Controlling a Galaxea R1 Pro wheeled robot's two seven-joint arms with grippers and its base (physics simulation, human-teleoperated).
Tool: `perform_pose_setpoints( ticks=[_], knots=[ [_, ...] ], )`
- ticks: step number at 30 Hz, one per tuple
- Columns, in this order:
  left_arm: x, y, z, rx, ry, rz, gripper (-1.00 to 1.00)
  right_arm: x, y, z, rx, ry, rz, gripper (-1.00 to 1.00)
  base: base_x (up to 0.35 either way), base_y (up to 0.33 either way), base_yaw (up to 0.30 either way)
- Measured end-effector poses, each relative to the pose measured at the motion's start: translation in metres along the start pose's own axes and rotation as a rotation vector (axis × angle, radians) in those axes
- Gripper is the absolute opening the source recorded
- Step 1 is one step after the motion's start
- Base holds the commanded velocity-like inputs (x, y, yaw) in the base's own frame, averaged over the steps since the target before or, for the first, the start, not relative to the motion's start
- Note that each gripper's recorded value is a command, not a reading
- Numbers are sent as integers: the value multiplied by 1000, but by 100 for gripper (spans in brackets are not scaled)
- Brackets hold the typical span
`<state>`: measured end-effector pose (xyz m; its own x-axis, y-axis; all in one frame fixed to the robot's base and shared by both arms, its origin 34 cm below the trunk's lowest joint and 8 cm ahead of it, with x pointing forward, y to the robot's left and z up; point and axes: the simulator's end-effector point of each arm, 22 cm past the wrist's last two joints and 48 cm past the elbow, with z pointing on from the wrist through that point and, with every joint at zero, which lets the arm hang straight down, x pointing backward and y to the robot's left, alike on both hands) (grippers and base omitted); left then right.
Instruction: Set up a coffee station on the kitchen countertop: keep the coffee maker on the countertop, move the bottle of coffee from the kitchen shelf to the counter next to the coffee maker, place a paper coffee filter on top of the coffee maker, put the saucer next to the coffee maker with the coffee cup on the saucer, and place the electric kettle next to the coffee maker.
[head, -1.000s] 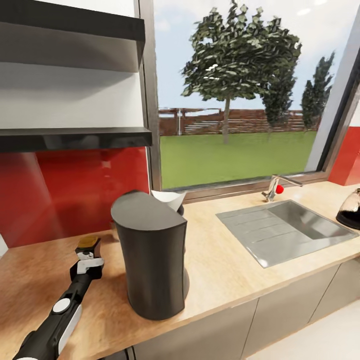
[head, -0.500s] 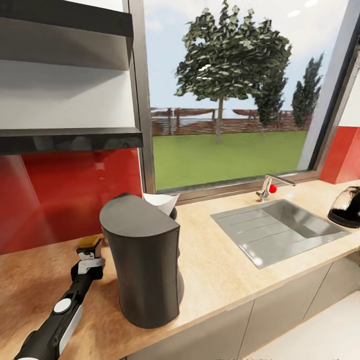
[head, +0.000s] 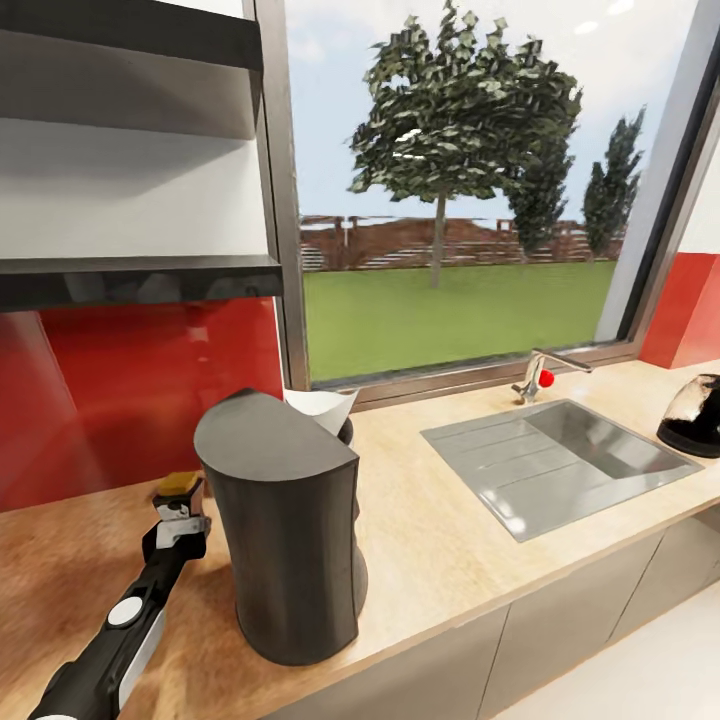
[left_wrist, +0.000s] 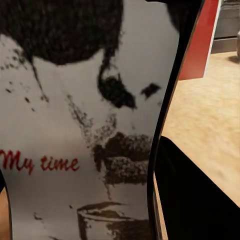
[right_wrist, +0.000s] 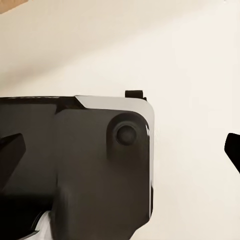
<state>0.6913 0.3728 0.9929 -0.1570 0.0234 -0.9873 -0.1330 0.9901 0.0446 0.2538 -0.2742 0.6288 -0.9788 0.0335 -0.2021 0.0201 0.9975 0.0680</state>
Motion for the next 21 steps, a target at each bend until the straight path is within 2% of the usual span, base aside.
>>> perform_pose_setpoints(
  ticks=[9, 10, 21],
  knots=[
    [8, -5, -5, 18, 9, 5, -100, 1, 0, 0, 0, 1, 0, 100, 2, 0, 0],
    [9, -5, -5, 19, 10, 6, 100, 1, 0, 0, 0, 1, 0, 100, 0, 0, 0],
    [9, -6, -5, 21, 10, 8, 100, 0, 0, 0, 0, -1, 0, 100, 0, 0, 0]
  ],
)
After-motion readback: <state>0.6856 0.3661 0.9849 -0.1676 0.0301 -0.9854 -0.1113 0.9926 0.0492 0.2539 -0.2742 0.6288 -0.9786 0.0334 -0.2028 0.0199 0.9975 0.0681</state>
